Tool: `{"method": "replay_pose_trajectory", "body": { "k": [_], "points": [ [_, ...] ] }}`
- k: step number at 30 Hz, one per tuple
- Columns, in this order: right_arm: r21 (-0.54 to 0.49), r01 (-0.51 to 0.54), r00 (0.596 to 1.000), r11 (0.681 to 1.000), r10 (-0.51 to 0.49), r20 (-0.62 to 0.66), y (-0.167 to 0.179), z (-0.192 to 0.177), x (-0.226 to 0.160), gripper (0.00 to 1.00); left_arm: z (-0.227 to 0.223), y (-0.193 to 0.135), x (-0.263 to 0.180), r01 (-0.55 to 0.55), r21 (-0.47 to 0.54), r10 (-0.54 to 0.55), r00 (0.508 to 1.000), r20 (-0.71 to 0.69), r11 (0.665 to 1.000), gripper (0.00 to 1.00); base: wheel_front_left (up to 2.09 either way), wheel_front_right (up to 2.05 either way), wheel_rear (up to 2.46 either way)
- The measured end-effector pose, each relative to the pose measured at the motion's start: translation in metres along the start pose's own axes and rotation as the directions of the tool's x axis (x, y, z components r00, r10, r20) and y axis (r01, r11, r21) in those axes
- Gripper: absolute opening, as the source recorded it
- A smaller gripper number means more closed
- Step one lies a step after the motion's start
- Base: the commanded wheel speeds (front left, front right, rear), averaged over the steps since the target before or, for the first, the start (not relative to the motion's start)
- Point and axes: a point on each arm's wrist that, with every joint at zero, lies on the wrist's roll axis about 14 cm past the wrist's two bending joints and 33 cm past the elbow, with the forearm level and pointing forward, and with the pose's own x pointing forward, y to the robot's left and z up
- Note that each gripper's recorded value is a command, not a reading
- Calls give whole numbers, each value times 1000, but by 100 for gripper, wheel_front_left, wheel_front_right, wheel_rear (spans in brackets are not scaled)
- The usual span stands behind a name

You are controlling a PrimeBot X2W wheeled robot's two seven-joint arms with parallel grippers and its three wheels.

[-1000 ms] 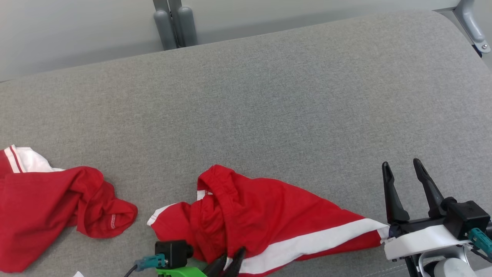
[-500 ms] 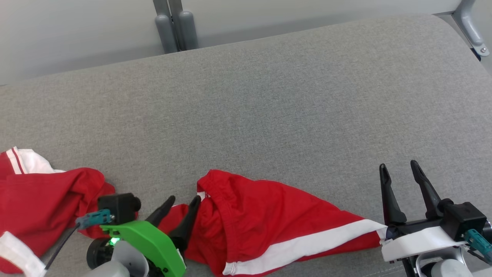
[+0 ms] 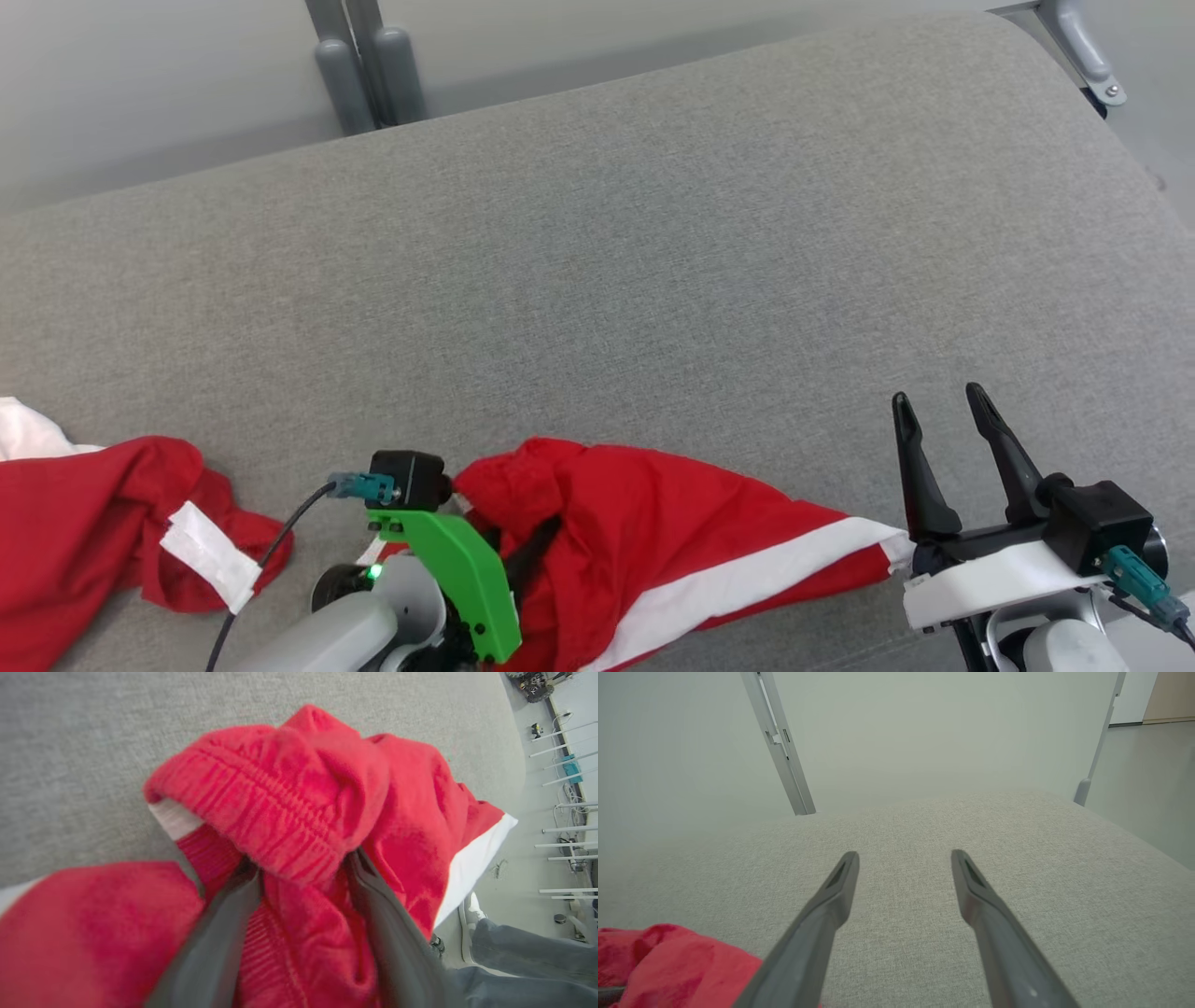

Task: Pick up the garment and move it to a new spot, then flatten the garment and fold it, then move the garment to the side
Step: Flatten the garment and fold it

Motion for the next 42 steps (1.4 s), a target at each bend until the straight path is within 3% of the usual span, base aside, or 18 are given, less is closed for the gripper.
{"method": "replay_pose_trajectory", "body": {
  "k": [7, 13, 19, 22, 23, 24, 26, 30, 34, 39, 42],
  "points": [
    [-13, 39, 999, 999, -39, 5, -14, 4, -7, 100, 72, -44, 15, 129, 101, -152, 953, 261, 986, 0, 0, 0, 0],
    [-35, 53, 999, 998, -53, 12, -22, 8, -9, 100, 140, -37, 23, 67, 166, -130, 907, 401, 984, 0, 0, 0, 0],
    [-47, 68, 998, 997, -68, 5, -27, 7, -8, 100, 173, -23, 36, 76, 157, -140, 879, 455, 985, 0, 0, 0, 0],
    [-53, 85, 996, 995, -85, -5, -32, 5, -10, 100, 173, -2, 43, 30, 132, -88, 884, 460, 991, 0, 0, 0, 0],
    [-54, 88, 996, 995, -88, -6, -33, 4, -10, 100, 168, 6, 46, 7, 124, -63, 891, 449, 992, 94, 0, 0, 0],
    [-55, 90, 996, 994, -91, -7, -34, 4, -11, 100, 162, 17, 48, -25, 120, -29, 903, 428, 992, 100, 0, 0, 0],
    [-55, 92, 996, 994, -92, -4, -34, 5, -11, 100, 150, 33, 48, -73, 127, 17, 917, 398, 989, 100, 0, 0, 0],
    [-56, 102, 995, 993, -102, 3, -38, 7, -13, 100, 148, 60, 36, -196, 144, 115, 893, 435, 970, 100, 0, 0, 0],
    [-51, 105, 994, 993, -105, 0, -38, 6, -15, 100, 133, 76, 23, -271, 84, 205, 868, 453, 959, 100, 0, 0, 0],
    [-34, 79, 997, 996, -79, 1, -28, 4, -13, 100, 131, 59, 4, -260, 30, 207, 828, 522, 965, 100, 0, 0, 0],
    [-30, 68, 998, 997, -68, 4, -24, 5, -11, 100, 107, 33, -3, -190, 63, 130, 844, 521, 980, 100, 0, 0, 0]
  ]
}}
